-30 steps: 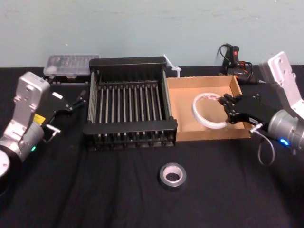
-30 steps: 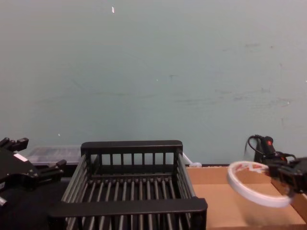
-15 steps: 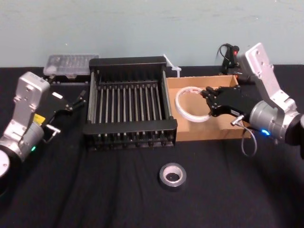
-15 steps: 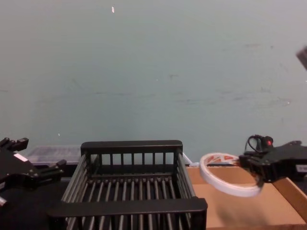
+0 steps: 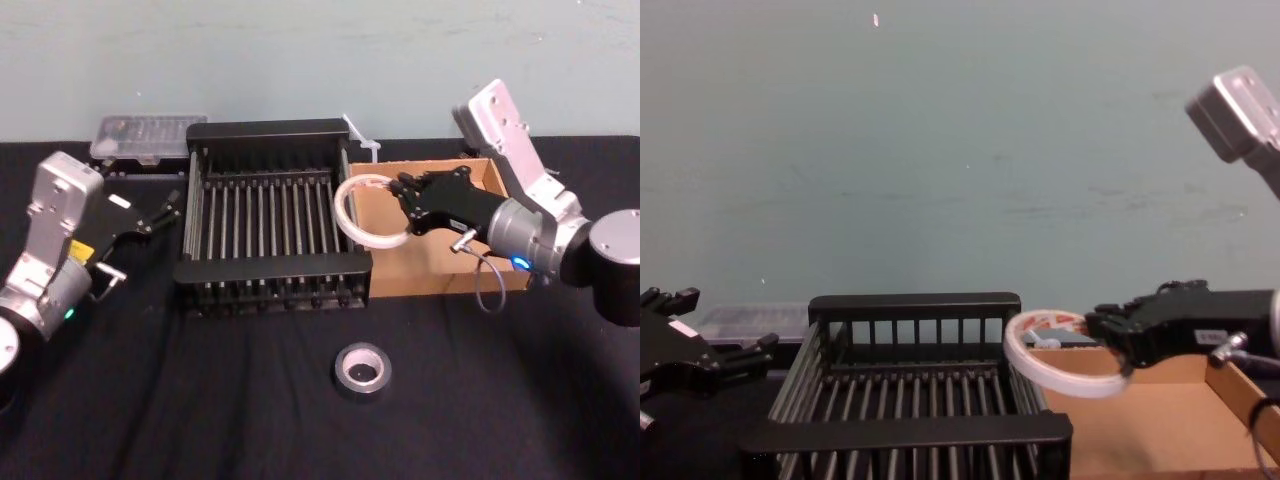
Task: Pick up the white tape and place it into the black box , Pick up the silver tape and place it into the brown box.
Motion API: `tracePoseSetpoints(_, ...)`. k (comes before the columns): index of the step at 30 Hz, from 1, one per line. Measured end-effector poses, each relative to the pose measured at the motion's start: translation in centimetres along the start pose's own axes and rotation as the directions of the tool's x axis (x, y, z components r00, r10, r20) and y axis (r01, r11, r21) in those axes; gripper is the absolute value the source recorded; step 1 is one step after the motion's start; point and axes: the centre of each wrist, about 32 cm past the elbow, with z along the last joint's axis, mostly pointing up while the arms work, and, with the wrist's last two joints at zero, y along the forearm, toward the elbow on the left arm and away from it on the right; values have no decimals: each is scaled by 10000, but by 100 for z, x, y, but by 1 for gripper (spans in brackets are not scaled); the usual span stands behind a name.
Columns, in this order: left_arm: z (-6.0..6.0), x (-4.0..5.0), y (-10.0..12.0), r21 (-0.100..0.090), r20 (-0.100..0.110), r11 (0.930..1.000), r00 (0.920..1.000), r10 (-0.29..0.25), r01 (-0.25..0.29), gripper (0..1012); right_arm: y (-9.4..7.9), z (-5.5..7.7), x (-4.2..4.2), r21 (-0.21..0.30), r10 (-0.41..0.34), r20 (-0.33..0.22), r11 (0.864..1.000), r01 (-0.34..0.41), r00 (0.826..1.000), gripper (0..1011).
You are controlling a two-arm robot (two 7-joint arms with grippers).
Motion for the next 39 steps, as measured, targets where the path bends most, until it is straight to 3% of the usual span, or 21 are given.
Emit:
tracePoseSetpoints(18, 0, 0, 0, -1, 0, 10000, 10000, 0, 0, 1001, 251, 162, -114, 309, 624, 367, 9975, -635, 9974, 75)
tracePoseSetpoints(39, 0, 0, 0, -1, 0, 10000, 10000, 0, 0, 1001, 489, 233, -165, 299, 815, 492, 9961, -830, 9955, 75)
